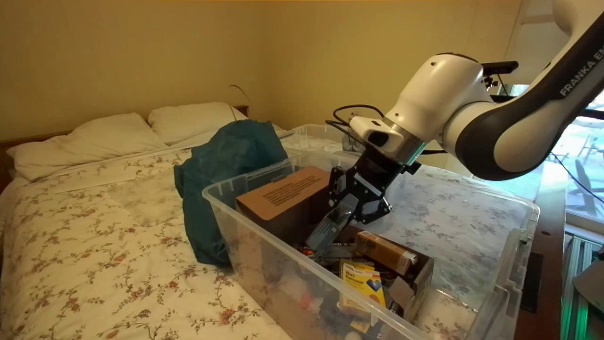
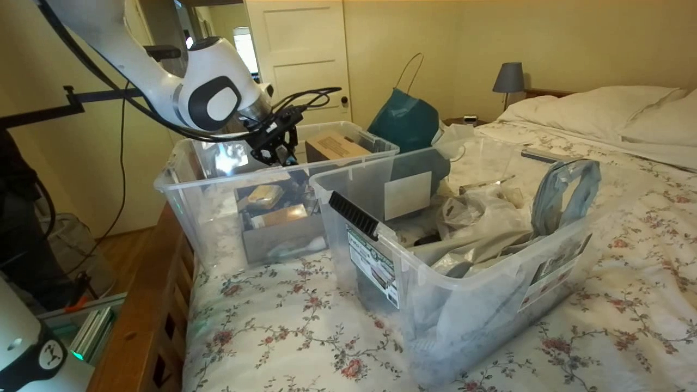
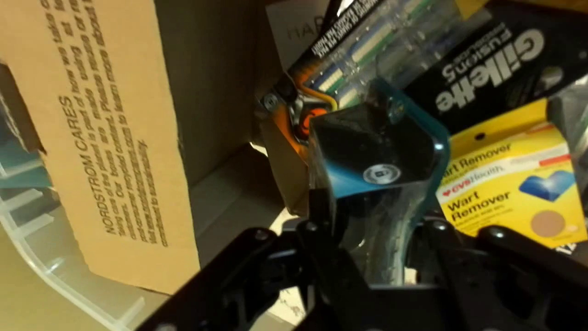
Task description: Move the black item in a white package from the tote on the right to the one on the left
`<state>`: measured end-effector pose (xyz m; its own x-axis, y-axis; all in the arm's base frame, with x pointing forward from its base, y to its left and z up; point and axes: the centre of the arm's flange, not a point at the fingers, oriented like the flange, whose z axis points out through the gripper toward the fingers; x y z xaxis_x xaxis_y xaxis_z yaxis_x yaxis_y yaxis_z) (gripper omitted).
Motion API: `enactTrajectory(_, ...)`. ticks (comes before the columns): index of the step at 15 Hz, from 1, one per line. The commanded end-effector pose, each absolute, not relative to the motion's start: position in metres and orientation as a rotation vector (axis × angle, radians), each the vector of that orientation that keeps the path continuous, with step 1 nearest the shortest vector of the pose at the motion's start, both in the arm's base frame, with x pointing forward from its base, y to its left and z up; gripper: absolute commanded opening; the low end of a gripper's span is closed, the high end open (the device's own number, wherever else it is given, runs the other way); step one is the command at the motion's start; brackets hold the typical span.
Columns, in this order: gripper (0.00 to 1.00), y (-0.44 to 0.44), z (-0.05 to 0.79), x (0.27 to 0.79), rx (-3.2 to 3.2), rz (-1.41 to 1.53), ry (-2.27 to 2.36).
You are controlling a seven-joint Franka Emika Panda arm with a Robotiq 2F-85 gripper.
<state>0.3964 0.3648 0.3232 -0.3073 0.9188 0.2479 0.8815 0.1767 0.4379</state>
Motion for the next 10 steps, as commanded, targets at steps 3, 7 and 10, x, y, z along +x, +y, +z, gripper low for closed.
enactTrajectory(3,0.62,0.355,0.317,0.416,1.746,0.732,2.289)
enactTrajectory(7,0.88,0.351,0.320,0.417,1.769,0.708,2.288)
enactTrajectory(10,1.00,0.359,0.334,0.400,1.788,0.715,2.374)
